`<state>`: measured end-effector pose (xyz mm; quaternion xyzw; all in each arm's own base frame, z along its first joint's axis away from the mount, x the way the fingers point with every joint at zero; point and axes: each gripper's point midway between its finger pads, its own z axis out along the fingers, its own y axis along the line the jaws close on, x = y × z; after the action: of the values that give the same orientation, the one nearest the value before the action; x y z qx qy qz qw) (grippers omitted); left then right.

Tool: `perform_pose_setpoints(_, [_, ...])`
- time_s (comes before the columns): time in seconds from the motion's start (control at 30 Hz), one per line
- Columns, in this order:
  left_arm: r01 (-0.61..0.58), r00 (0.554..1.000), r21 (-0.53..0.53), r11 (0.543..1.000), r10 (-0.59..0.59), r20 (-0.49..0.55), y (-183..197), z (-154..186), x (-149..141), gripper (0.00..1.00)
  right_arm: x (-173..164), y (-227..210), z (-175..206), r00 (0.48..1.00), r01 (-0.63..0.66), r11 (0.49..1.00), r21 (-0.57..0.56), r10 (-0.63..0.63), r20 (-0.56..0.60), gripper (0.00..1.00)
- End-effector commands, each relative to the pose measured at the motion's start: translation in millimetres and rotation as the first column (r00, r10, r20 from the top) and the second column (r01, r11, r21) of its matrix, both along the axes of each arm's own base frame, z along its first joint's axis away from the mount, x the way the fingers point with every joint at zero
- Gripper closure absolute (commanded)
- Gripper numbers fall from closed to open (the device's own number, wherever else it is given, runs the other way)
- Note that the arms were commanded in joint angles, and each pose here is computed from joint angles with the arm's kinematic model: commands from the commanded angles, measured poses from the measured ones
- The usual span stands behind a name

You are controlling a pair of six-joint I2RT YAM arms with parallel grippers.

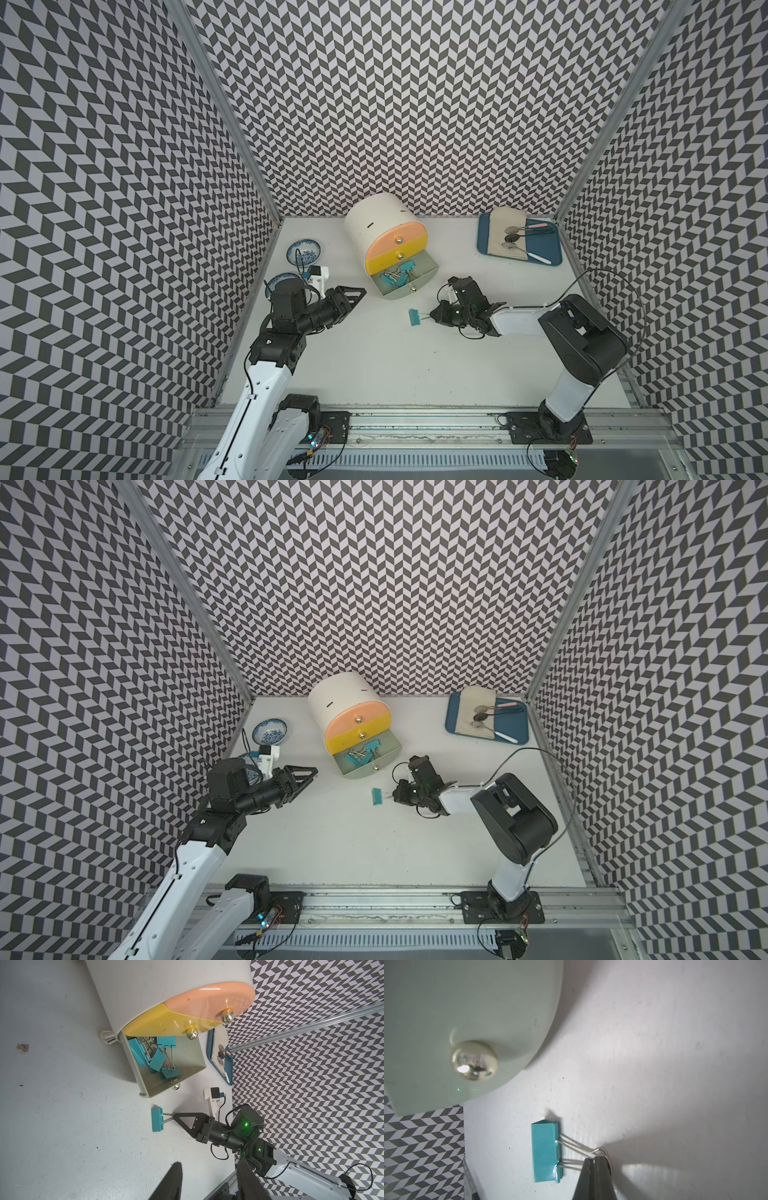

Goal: Put the binder clips in the drawer according to color
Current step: Move the binder clip to the center of the board.

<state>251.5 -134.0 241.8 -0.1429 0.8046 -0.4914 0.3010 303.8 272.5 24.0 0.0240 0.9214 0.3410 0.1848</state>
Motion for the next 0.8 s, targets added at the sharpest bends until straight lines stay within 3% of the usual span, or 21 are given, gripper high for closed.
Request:
perform_pose_setpoints(0.0, [0.008,1.0,-0.011,1.0,-0.008,0.025,-0.2,8.3,-3.9,0.53,-14.8,-10.4,-0.9,1.0,0.011,1.0,-0.02,-0.011,-0.008,1.0])
perform_pose_setpoints(0.43, [0.012,0.999,-0.038,0.999,-0.01,0.046,-1.0,14.5,-14.7,0.53,-74.8,-14.5,8.3,0.997,-0.08,0.994,-0.074,0.081,0.013,1.0])
perform_pose_setpoints(0.6, [0.006,0.998,-0.045,0.999,-0.003,0.056,0.0,18.0,-20.6,0.53,-73.4,-9.7,32.5,0.995,-0.086,0.995,-0.049,0.088,0.046,1.0])
perform_pose_setpoints(0.77, [0.001,0.998,-0.05,0.999,0.002,0.058,0.8,19.2,-25.2,0.53,-54.0,-7.6,39.5,0.99,-0.083,0.989,-0.121,0.096,0.104,1.0])
